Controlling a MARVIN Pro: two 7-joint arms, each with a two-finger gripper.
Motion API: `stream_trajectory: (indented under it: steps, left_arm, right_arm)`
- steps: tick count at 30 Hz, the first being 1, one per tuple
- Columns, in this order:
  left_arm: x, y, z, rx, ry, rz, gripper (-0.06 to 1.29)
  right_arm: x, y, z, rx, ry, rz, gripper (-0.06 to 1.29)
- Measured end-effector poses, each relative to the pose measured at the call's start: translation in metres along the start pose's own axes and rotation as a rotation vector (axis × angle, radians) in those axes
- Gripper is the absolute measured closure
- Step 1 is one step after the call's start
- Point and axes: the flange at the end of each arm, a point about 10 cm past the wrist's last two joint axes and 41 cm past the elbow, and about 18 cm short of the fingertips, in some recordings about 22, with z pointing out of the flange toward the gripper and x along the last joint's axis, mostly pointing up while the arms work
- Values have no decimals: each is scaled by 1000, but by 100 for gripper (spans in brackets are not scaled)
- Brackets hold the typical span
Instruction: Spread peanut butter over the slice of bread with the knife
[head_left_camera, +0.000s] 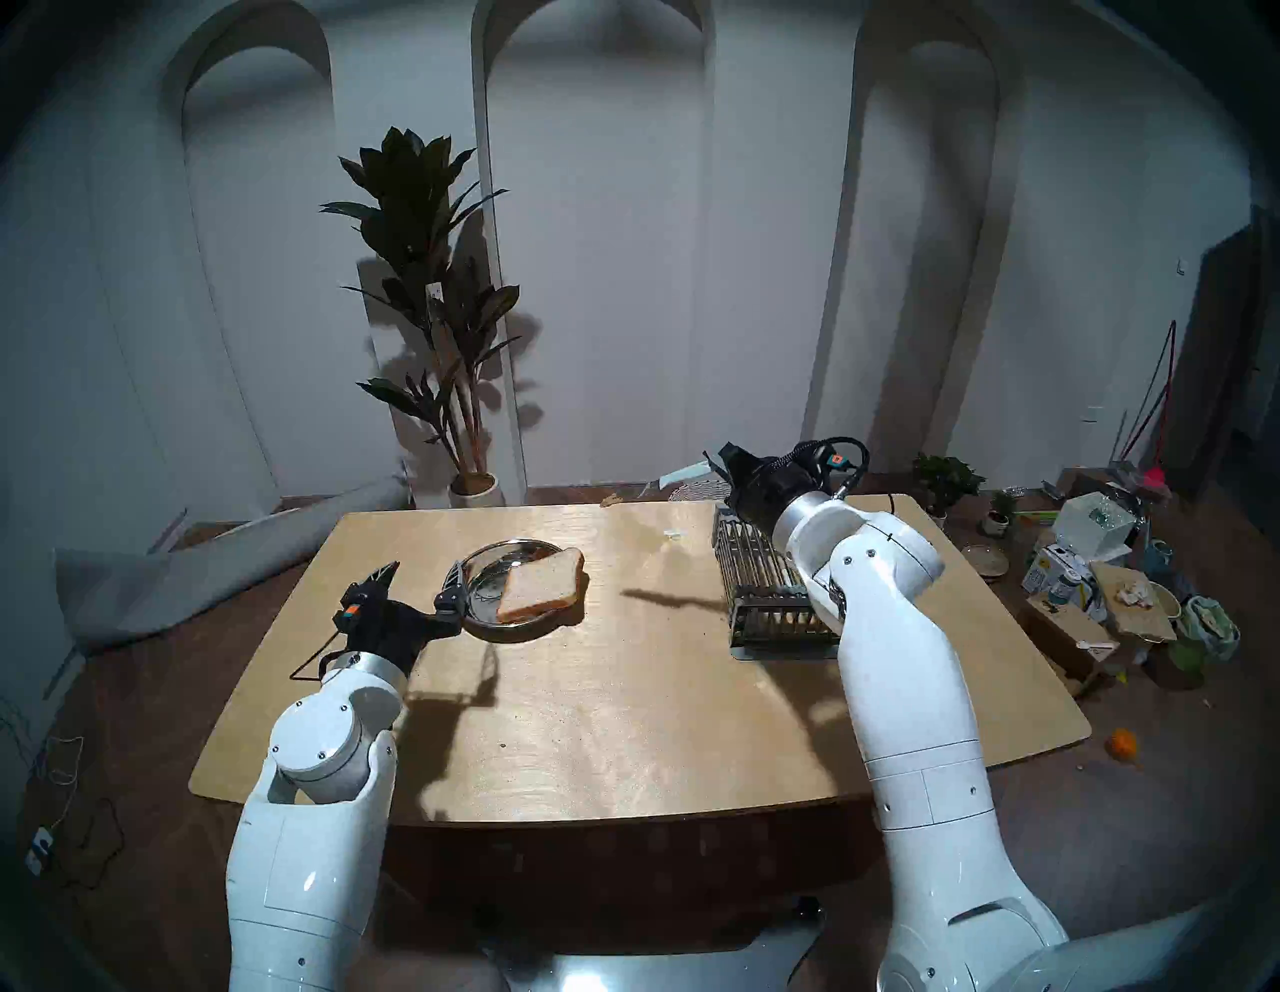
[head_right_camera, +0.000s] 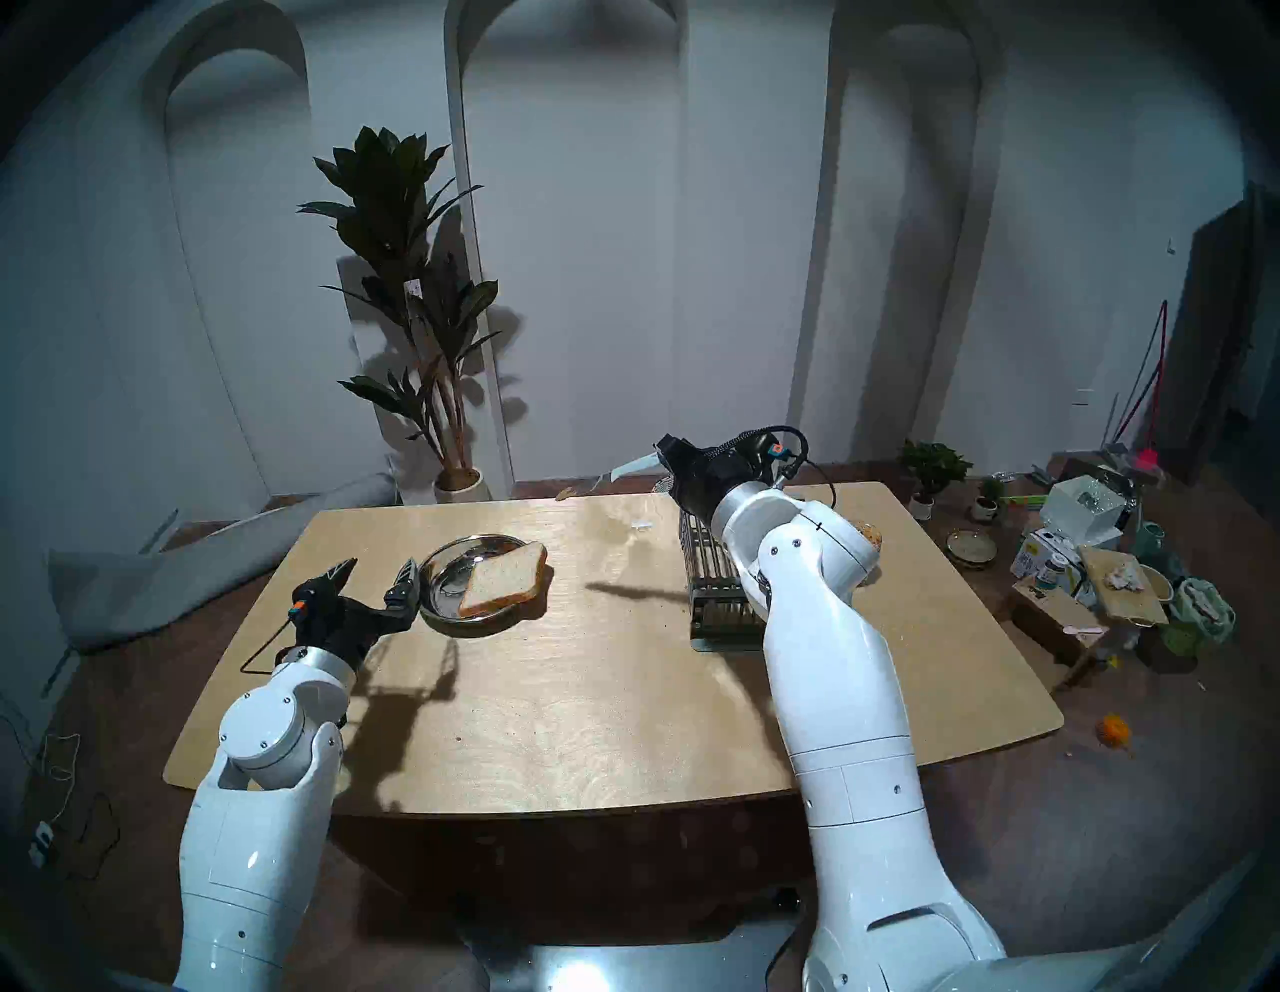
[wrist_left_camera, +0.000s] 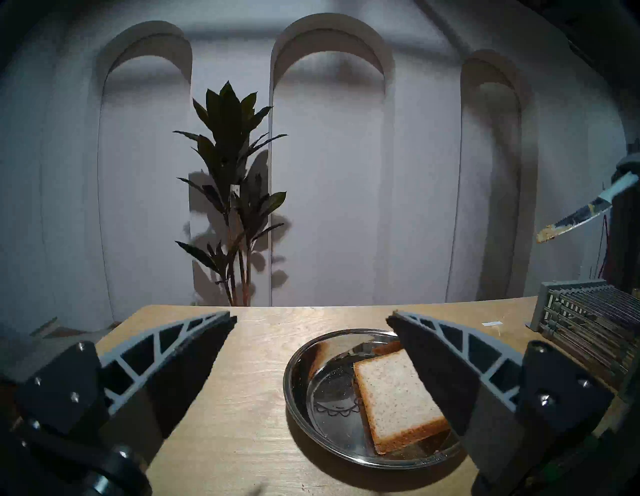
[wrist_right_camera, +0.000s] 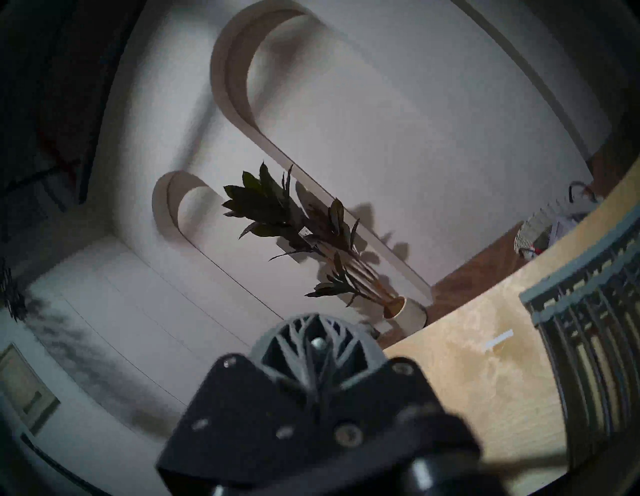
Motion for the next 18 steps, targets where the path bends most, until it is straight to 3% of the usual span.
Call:
stream_trajectory:
  steps: [8, 18]
  left_arm:
    - [-3, -21, 18, -70, -105, -69, 0]
    - [-4, -47, 30, -186, -203, -254, 0]
  right_arm:
    - [-22, 22, 18, 35, -29, 257, 126]
    - [-35, 25, 39, 88, -37, 450, 126]
